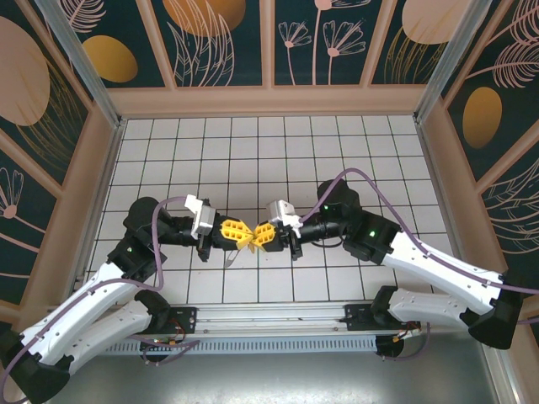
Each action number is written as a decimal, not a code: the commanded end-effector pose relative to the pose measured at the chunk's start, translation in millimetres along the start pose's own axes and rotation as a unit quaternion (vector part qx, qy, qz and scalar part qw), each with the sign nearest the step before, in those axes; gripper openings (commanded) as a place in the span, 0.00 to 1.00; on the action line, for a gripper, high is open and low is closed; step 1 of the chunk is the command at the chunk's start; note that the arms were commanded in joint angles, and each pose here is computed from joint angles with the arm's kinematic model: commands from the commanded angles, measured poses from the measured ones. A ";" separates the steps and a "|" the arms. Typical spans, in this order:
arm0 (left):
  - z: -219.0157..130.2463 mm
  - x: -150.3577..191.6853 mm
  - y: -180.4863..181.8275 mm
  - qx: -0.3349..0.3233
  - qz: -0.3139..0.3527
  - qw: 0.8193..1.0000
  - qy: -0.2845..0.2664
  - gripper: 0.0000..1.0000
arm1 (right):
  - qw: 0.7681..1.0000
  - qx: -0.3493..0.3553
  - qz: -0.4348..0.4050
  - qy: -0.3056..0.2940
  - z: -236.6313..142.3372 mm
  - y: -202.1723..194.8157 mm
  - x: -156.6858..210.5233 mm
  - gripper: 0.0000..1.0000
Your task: Put the keys on the keyring
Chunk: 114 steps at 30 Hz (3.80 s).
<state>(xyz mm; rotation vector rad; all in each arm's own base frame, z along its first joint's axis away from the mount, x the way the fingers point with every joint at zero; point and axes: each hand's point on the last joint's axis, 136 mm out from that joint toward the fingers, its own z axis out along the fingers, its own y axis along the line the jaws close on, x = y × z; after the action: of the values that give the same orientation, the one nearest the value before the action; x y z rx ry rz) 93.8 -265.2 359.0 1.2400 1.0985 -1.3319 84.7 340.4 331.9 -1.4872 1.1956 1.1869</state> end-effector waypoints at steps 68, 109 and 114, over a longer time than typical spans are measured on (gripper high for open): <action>-10.4 21.8 55.0 -0.163 0.022 0.985 0.041 0.31 | 0.992 0.121 -0.030 -0.022 -31.1 -33.8 -28.5 0.00; -88.3 93.9 119.9 -0.455 -0.091 0.886 0.009 0.99 | 0.922 0.294 0.242 0.069 -16.7 -285.4 163.5 0.00; -84.2 96.3 123.9 -0.452 -0.092 0.887 0.013 0.98 | 0.908 0.304 0.280 0.070 -28.8 -255.6 188.0 0.00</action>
<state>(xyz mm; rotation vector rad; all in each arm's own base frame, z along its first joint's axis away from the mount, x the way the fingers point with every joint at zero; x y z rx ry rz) 222.3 -203.0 250.5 0.4818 1.6542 -0.7311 364.6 330.5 149.8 -0.8399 2.0044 0.8870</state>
